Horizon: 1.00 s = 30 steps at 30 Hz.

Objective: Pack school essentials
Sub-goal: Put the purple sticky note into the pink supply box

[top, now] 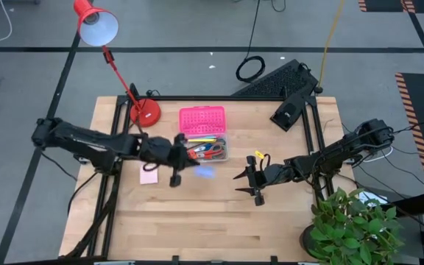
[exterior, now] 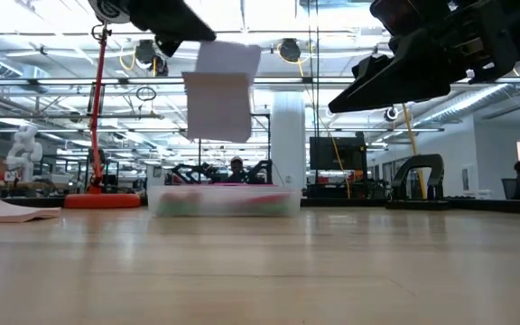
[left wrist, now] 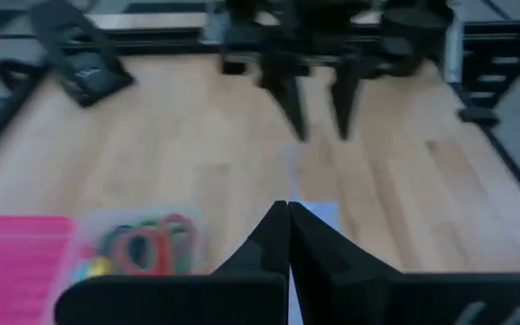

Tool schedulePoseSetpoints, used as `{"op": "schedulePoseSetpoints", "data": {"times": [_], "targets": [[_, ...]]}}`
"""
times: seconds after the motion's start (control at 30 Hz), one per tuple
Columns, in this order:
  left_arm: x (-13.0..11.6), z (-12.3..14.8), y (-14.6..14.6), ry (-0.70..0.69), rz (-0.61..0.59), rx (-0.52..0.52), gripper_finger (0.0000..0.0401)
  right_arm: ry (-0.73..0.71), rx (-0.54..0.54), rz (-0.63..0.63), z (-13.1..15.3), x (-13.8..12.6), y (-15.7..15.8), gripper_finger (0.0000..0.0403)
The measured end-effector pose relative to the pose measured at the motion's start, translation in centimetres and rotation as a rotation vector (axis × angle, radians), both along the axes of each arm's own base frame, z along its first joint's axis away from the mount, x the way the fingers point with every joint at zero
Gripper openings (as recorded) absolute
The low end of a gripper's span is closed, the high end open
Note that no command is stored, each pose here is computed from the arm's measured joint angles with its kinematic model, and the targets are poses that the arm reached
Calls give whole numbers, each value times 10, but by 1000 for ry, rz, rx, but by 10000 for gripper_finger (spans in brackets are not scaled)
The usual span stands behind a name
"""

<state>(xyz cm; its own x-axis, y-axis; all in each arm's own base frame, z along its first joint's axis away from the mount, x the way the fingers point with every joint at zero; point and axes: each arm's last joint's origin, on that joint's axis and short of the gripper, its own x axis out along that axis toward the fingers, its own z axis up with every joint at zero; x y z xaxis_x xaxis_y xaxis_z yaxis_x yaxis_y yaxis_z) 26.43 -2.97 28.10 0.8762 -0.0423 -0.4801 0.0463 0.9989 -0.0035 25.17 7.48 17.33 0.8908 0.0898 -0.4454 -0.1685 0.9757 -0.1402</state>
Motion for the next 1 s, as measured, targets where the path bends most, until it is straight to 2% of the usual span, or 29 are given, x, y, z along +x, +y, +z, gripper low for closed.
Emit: {"op": "schedulePoseSetpoints", "data": {"times": [0.43,0.7,0.87,1.0], "targets": [[-26,20,56,-25,151,63,1,-1,0,-1,0,0,0,185],[-26,10,83,44,224,66,1,0,0,-1,0,0,0,185],[-20,1,89,79,206,36,1,0,0,-1,0,0,0,185],[-15,-7,94,117,203,51,1,0,0,-1,0,0,0,185]]}}
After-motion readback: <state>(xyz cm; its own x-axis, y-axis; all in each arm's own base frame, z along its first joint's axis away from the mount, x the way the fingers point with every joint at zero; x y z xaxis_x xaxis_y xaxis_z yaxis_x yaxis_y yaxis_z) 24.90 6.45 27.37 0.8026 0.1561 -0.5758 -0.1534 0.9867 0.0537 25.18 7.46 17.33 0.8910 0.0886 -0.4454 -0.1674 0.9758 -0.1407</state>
